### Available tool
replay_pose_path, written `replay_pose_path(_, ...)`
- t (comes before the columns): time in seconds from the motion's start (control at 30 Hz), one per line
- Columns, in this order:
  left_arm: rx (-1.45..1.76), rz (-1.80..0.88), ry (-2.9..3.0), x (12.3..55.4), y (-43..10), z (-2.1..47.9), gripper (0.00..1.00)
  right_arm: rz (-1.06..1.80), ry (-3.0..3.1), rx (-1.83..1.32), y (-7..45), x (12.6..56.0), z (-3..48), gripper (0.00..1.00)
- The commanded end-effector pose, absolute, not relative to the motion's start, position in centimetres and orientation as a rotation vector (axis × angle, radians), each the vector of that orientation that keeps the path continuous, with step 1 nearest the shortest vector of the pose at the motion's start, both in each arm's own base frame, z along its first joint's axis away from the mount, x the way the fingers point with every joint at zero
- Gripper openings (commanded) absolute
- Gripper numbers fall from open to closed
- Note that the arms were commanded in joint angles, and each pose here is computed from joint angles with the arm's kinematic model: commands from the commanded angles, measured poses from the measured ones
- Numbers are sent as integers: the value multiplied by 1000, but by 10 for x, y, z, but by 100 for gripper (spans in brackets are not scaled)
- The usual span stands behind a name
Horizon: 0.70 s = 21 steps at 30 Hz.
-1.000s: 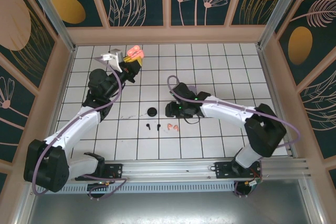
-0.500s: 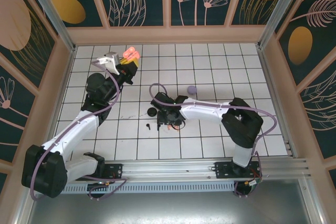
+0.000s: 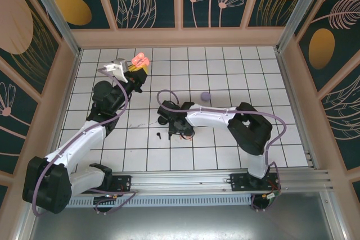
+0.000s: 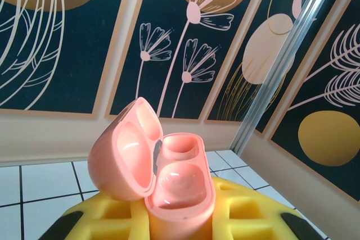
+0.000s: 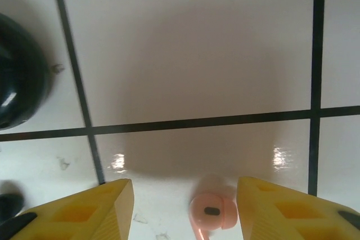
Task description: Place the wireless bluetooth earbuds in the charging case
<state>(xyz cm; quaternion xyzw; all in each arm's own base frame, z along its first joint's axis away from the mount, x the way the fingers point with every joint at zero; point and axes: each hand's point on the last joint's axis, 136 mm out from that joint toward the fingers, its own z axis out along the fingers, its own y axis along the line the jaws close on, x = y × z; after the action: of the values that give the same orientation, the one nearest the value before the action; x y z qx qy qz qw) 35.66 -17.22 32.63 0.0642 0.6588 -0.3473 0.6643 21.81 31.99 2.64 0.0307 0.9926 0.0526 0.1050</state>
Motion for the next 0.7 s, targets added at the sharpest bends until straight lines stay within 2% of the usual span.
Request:
replay_pose_path(0.0, 161, -792, 1414, 349, -171, 345, 0, 75, 2941, 135, 312, 213, 22, 51)
replay_pose_path(0.67, 153, -800, 1411, 349, -171, 344, 0, 60, 2977, 136, 313, 209, 10, 44)
